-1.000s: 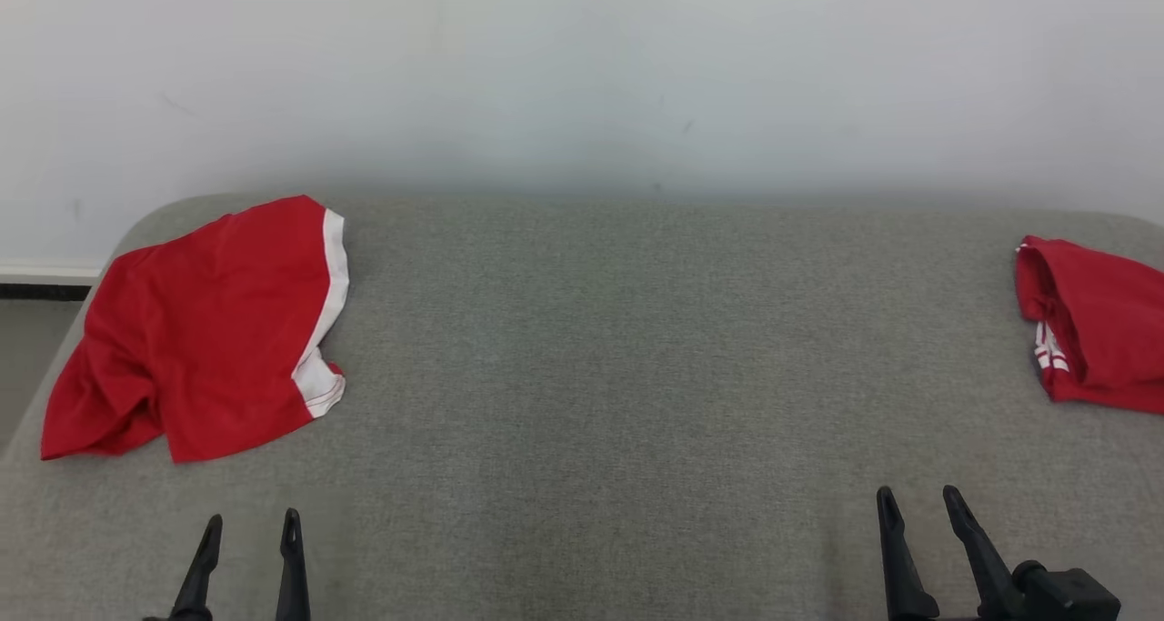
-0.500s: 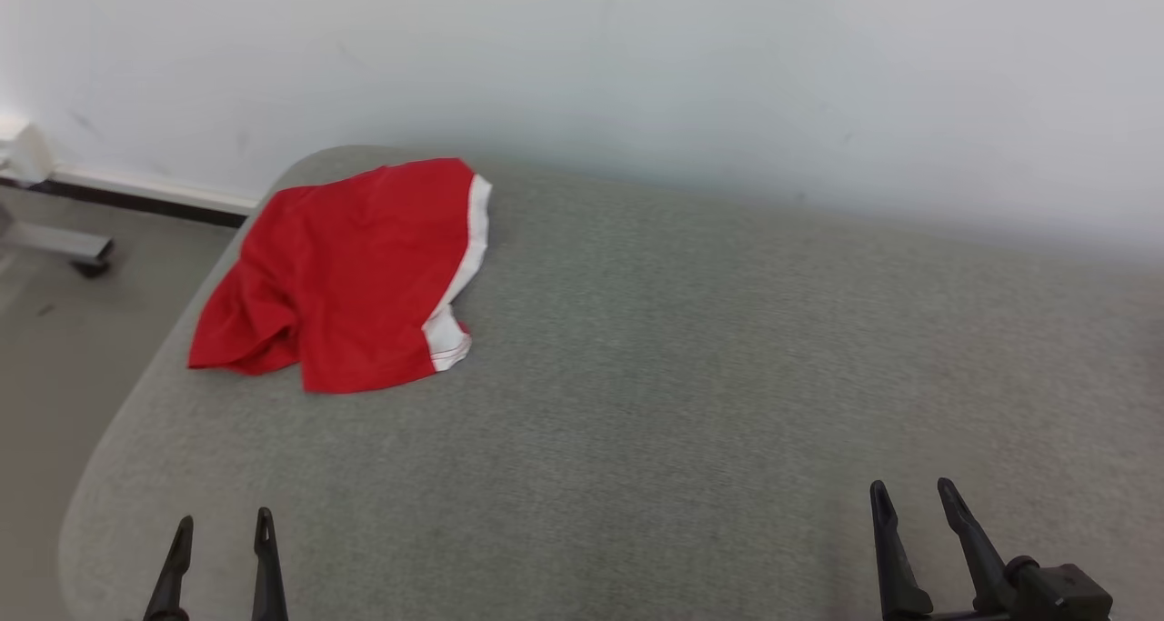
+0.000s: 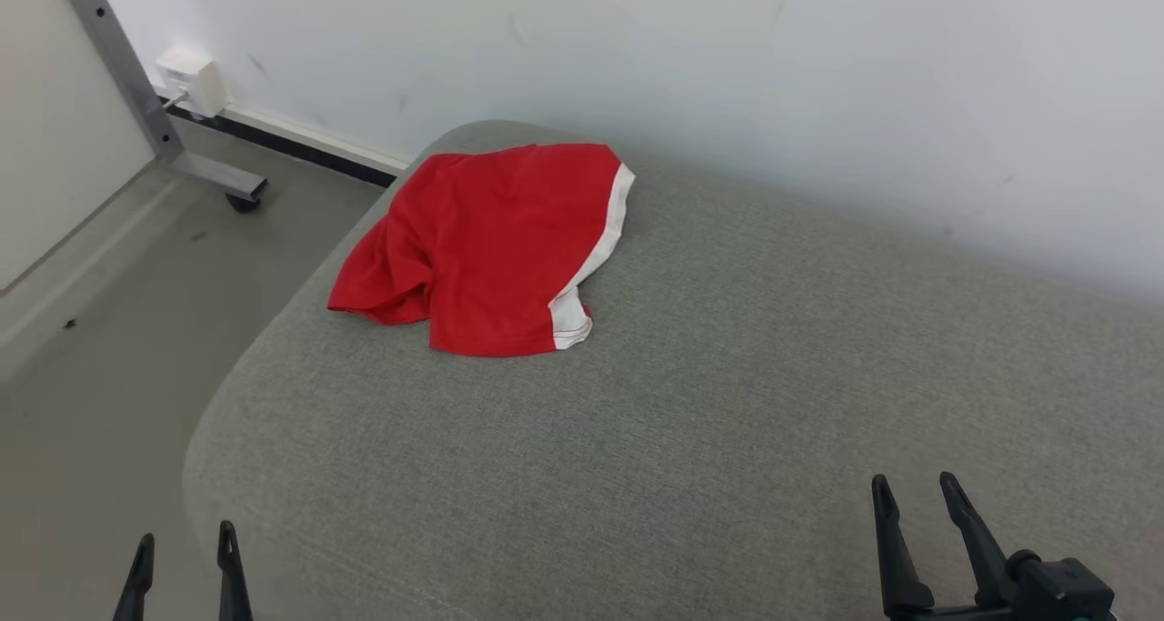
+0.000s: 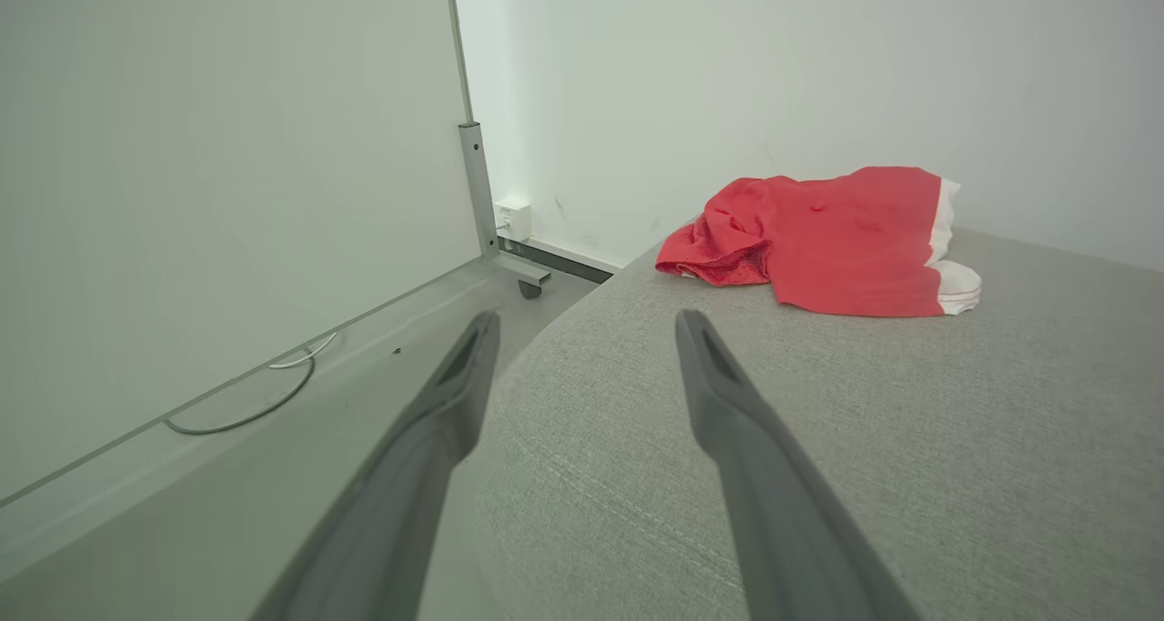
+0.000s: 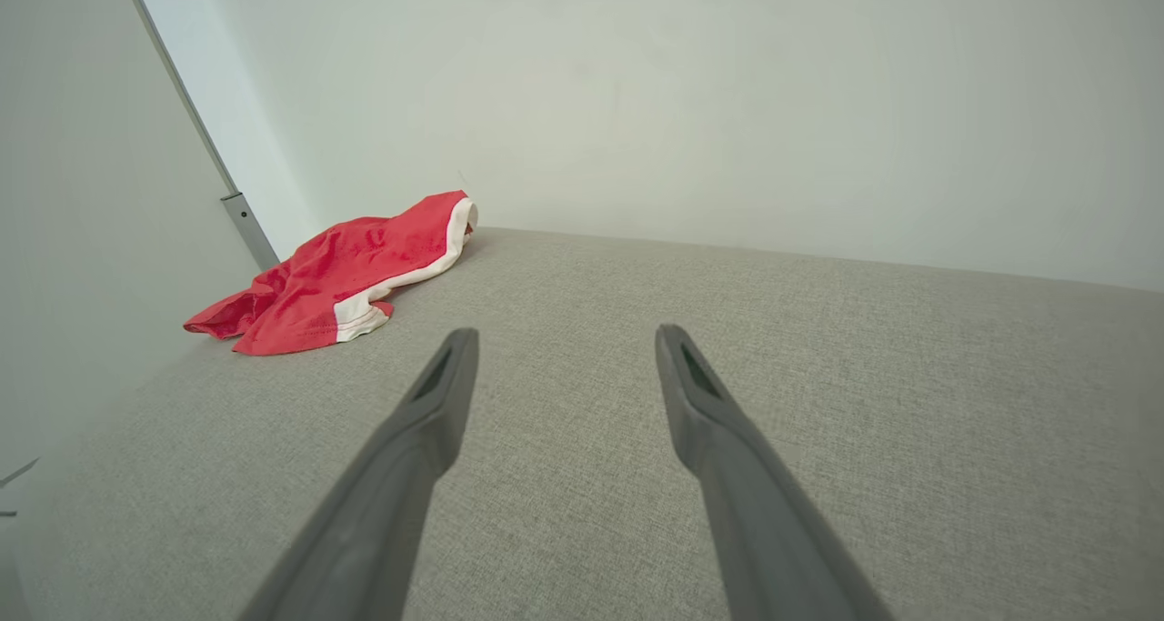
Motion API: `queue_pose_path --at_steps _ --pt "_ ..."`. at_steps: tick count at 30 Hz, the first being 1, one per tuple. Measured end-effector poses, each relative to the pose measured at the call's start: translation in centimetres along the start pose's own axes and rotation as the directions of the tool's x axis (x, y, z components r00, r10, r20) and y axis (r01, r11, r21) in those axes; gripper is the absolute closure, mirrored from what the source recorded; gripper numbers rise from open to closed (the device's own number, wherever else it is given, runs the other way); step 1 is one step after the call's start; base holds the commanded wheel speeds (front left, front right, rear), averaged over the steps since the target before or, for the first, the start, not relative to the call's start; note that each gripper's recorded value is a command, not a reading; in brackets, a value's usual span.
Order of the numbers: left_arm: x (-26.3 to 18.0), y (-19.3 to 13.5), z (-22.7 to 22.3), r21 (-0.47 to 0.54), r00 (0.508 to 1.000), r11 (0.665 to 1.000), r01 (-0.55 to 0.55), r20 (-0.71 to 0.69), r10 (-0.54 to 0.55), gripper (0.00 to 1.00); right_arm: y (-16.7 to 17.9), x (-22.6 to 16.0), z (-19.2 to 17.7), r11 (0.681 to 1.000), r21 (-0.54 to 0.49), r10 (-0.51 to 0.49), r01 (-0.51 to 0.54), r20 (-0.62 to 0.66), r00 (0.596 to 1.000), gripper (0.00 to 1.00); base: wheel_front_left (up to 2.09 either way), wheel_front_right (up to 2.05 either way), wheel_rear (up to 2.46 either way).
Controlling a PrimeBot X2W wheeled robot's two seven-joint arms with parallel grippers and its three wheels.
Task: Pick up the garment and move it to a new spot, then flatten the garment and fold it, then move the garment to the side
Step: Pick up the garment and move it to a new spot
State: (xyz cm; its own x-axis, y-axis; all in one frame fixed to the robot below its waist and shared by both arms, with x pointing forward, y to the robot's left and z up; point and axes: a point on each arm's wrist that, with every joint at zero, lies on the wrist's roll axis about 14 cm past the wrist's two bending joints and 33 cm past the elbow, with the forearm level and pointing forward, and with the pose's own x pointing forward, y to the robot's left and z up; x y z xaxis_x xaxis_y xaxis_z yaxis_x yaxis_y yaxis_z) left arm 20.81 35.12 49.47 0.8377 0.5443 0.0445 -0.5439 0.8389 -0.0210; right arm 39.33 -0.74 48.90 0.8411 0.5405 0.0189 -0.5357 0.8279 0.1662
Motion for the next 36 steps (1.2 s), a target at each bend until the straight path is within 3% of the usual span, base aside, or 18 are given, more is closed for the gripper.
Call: queue_pose_path --at_steps 8,20,29,36 --pt "-1.2 2.6 0.1 0.009 0.996 0.996 -0.087 -0.005 0.087 0.0 1.8 1.5 -0.4 0.998 0.0 0.066 -0.066 -0.014 0.998 0.0 0.0 0.0 0.0" --pt "-0.5 2.3 0.0 0.013 0.996 0.996 -0.086 -0.016 0.086 0.0 1.3 2.3 -0.8 0.998 -0.002 0.068 -0.068 -0.023 0.997 0.0 0.0 0.0 0.0" --pt "6.8 -0.9 4.3 -0.011 0.994 1.0 0.015 0.107 -0.014 0.0 -1.9 3.0 0.3 0.999 -0.038 0.012 -0.012 -0.001 1.0 0.0 0.0 0.0 0.0" --pt "16.0 -6.7 9.4 0.021 0.962 0.989 0.148 0.227 -0.149 0.0 -7.3 3.4 1.4 0.992 -0.075 -0.095 0.097 0.038 0.995 0.0 0.0 0.0 0.0"
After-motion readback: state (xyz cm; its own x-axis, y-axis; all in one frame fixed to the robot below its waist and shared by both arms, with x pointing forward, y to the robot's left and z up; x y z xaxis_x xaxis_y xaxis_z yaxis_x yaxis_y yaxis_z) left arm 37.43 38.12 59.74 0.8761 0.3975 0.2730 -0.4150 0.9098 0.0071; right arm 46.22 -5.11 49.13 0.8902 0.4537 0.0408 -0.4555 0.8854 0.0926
